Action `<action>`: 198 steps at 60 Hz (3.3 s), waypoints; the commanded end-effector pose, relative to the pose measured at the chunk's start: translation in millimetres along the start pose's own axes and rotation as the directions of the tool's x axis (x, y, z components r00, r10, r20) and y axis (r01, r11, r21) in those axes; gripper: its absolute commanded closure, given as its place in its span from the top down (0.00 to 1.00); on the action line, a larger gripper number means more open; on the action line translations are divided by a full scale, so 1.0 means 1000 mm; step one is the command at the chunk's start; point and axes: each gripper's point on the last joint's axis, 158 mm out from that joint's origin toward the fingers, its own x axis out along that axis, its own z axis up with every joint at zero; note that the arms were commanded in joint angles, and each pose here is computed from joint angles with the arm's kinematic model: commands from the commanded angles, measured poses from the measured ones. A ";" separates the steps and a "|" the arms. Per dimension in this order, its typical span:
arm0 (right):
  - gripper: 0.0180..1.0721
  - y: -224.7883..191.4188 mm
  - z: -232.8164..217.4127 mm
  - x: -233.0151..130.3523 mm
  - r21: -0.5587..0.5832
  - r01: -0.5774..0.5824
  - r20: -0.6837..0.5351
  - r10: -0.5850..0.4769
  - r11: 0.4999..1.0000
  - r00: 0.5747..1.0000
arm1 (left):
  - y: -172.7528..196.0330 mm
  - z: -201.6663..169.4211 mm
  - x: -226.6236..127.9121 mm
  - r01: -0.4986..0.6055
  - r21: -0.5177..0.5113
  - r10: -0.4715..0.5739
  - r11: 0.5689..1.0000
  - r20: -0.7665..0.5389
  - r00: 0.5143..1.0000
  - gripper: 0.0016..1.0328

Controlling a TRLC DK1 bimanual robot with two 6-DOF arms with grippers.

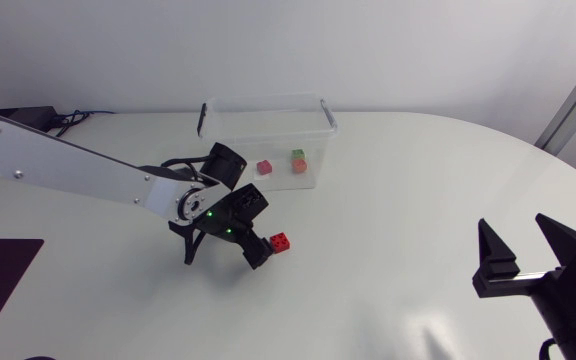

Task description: Place the duplo bricks in the container

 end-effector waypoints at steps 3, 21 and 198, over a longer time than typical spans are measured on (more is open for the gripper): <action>0.95 0.000 -0.012 0.001 -0.018 0.002 -0.025 -0.003 1.000 1.000 | -0.006 0.013 0.004 0.015 0.043 -0.015 0.999 0.019 1.000 0.96; 0.95 0.000 -0.012 0.001 -0.018 0.001 -0.025 -0.001 1.000 1.000 | -0.015 0.017 0.002 0.024 0.062 -0.025 0.998 0.021 0.999 0.96; 0.95 0.000 -0.012 0.001 -0.018 0.001 -0.025 -0.001 1.000 1.000 | 0.139 0.008 -0.293 -0.537 -0.238 0.587 0.809 0.333 0.738 0.97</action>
